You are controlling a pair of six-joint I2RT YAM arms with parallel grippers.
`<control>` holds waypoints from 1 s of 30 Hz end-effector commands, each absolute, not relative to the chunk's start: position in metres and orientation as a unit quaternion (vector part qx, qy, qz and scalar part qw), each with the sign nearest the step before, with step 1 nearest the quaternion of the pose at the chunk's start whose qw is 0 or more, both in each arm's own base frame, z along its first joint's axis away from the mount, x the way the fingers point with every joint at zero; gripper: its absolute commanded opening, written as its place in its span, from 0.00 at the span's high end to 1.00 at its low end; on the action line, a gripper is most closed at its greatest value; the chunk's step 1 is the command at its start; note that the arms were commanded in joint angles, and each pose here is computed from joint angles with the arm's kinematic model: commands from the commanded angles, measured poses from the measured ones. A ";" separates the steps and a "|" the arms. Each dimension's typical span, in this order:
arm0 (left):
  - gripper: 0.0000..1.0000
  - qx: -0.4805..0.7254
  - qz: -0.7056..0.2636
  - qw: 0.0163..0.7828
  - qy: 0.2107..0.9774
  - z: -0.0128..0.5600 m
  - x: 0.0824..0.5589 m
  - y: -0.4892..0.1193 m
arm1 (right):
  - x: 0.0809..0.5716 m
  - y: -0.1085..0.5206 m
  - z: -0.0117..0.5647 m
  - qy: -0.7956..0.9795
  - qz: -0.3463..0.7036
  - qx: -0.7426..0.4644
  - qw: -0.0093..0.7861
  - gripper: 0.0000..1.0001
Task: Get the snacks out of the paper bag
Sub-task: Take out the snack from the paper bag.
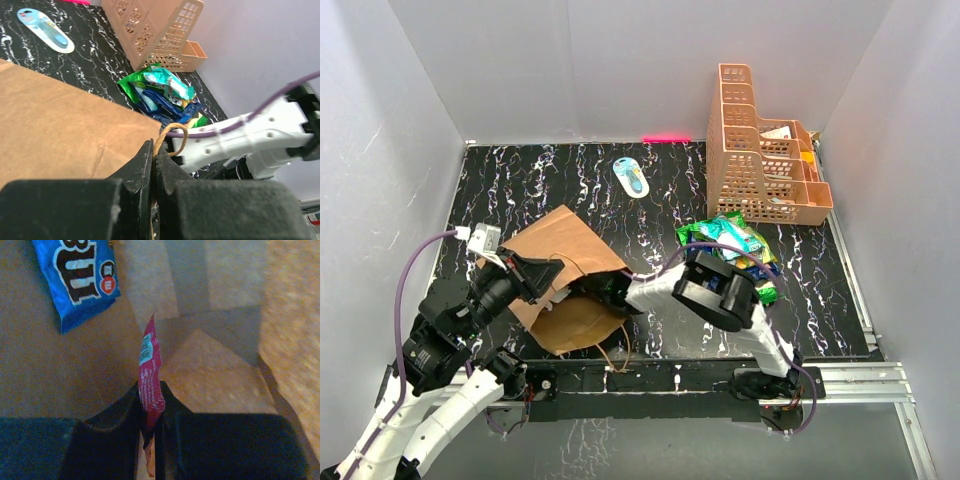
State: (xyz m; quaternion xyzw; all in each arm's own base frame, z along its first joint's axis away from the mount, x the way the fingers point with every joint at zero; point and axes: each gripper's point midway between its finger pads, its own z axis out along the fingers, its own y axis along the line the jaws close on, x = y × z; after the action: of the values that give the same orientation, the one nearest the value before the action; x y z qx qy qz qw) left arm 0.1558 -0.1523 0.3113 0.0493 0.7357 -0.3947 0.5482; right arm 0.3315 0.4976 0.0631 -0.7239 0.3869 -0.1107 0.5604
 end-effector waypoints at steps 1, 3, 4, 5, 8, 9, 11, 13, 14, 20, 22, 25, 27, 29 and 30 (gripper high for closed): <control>1.00 0.018 -0.372 0.566 0.735 0.312 0.163 -0.140 | 0.303 0.494 0.142 0.383 -0.035 -0.677 0.627 0.92; 1.00 0.013 -0.369 0.568 0.736 0.311 0.165 -0.138 | 0.284 0.488 0.145 0.379 0.009 -0.683 0.624 0.92; 1.00 0.011 -0.368 0.568 0.736 0.311 0.165 -0.138 | 0.276 0.485 0.146 0.378 0.029 -0.685 0.623 0.92; 1.00 0.011 -0.368 0.568 0.736 0.311 0.165 -0.138 | 0.268 0.482 0.149 0.377 0.044 -0.684 0.623 0.92; 1.00 0.008 -0.368 0.568 0.736 0.311 0.167 -0.138 | 0.252 0.473 0.153 0.378 0.075 -0.682 0.621 0.92; 1.00 0.007 -0.369 0.568 0.736 0.311 0.167 -0.138 | 0.246 0.469 0.153 0.379 0.083 -0.683 0.619 0.92; 1.00 0.006 -0.370 0.569 0.734 0.313 0.167 -0.138 | 0.237 0.466 0.158 0.378 0.101 -0.682 0.618 0.92; 1.00 0.006 -0.369 0.570 0.734 0.313 0.167 -0.138 | 0.226 0.462 0.162 0.374 0.121 -0.686 0.613 0.92; 1.00 0.006 -0.368 0.570 0.734 0.314 0.168 -0.138 | 0.221 0.460 0.163 0.372 0.130 -0.688 0.610 0.92; 1.00 0.005 -0.358 0.573 0.737 0.315 0.170 -0.136 | 0.193 0.437 0.169 0.391 0.182 -0.692 0.579 0.92; 1.00 0.001 -0.357 0.572 0.738 0.313 0.171 -0.136 | 0.185 0.426 0.177 0.403 0.197 -0.684 0.575 0.92; 1.00 -0.002 -0.355 0.567 0.743 0.309 0.174 -0.137 | 0.168 0.411 0.198 0.416 0.234 -0.671 0.567 0.92; 1.00 -0.007 -0.351 0.565 0.746 0.306 0.177 -0.137 | 0.154 0.397 0.206 0.434 0.259 -0.670 0.544 0.92; 1.00 -0.017 -0.345 0.563 0.751 0.302 0.180 -0.135 | 0.141 0.380 0.219 0.450 0.281 -0.658 0.534 0.92; 1.00 -0.022 -0.341 0.562 0.753 0.301 0.181 -0.134 | 0.133 0.369 0.231 0.454 0.296 -0.649 0.534 0.92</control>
State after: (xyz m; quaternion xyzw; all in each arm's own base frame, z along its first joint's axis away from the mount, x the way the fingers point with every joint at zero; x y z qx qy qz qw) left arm 0.1730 -0.1380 0.3041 -0.0016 0.7480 -0.3553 0.5605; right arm 0.1651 0.3975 0.2039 -0.6747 0.4228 0.2263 0.5612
